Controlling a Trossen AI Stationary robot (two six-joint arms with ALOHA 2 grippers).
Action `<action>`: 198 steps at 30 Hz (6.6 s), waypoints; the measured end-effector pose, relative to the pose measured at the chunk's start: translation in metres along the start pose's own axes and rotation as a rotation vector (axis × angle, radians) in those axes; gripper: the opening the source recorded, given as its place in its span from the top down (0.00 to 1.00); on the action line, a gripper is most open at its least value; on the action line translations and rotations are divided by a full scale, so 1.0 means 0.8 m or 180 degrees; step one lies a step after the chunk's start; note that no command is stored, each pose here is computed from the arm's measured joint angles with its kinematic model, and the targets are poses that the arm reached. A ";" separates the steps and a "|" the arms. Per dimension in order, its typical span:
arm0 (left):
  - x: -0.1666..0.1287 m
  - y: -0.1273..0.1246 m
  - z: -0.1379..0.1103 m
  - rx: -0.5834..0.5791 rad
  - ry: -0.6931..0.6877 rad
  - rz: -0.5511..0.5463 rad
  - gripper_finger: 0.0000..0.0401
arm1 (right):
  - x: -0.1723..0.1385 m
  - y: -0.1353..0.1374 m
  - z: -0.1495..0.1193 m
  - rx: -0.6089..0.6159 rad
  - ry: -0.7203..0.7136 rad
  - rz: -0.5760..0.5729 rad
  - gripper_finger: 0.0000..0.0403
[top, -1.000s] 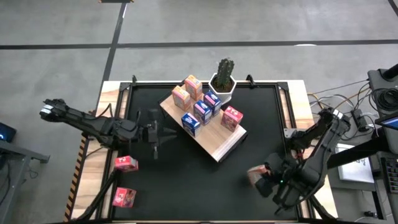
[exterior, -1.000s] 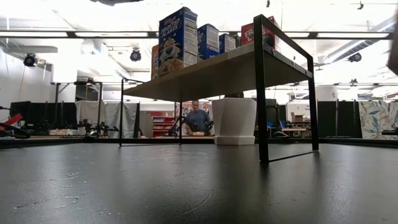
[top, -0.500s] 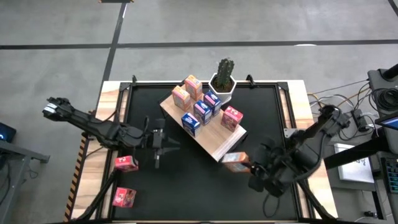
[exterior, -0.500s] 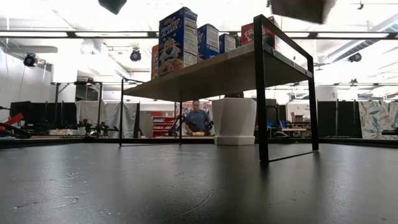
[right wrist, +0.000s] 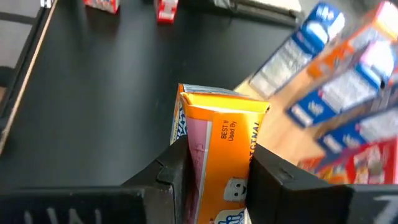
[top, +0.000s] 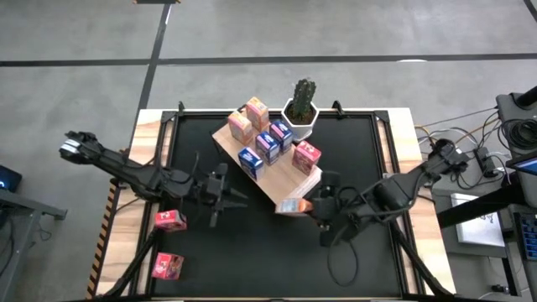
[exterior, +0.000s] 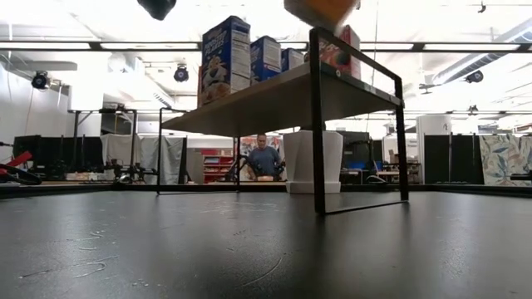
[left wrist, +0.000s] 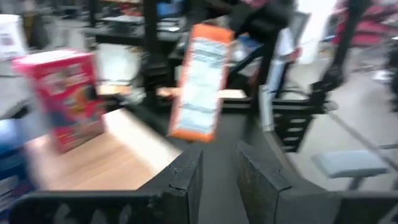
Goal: Stack cereal on shelf
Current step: Put the orange cereal box on the shelf aligned with the other orange cereal boxes
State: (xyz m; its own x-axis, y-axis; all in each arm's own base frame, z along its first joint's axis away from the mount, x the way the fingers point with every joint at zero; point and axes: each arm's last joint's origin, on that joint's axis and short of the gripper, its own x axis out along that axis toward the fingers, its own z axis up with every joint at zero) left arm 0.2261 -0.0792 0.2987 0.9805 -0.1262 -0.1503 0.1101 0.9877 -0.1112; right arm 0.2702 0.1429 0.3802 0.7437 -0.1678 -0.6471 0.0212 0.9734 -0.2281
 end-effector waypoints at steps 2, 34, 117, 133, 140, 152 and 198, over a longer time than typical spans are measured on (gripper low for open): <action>0.006 -0.004 0.000 -0.0011 -0.0062 -0.0133 0.78 | 0.005 -0.002 0.004 -0.0077 -0.0094 -0.0003 0.73; 0.091 -0.019 -0.024 0.0980 -0.0237 0.0259 0.38 | 0.049 0.002 0.017 -0.0106 -0.0257 0.0063 0.73; 0.023 -0.052 0.004 0.1326 -0.1483 -0.0074 0.57 | 0.106 0.007 -0.065 -0.0150 -0.2663 -0.0080 0.46; 0.021 -0.050 0.006 0.1379 -0.1481 0.0052 0.57 | 0.143 0.024 -0.039 -0.0214 -0.2818 -0.0163 0.46; -0.005 -0.041 0.015 0.1622 -0.1162 0.0025 0.57 | 0.125 0.015 -0.038 -0.0239 -0.2657 -0.0200 0.46; -0.069 0.002 0.021 0.1877 -0.0801 0.0576 0.57 | 0.093 0.002 -0.044 -0.0195 -0.2308 -0.0033 0.47; -0.093 0.155 -0.112 0.0946 -0.0750 0.1673 0.57 | 0.100 0.005 -0.050 -0.0201 -0.2218 -0.0006 0.47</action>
State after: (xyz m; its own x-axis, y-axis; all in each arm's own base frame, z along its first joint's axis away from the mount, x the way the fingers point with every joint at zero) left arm 0.1524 0.0447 0.2083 0.9215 0.3716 0.1127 -0.3873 0.9000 0.2002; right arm 0.3026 0.1272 0.2984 0.9994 -0.0098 -0.0343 -0.0003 0.9587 -0.2844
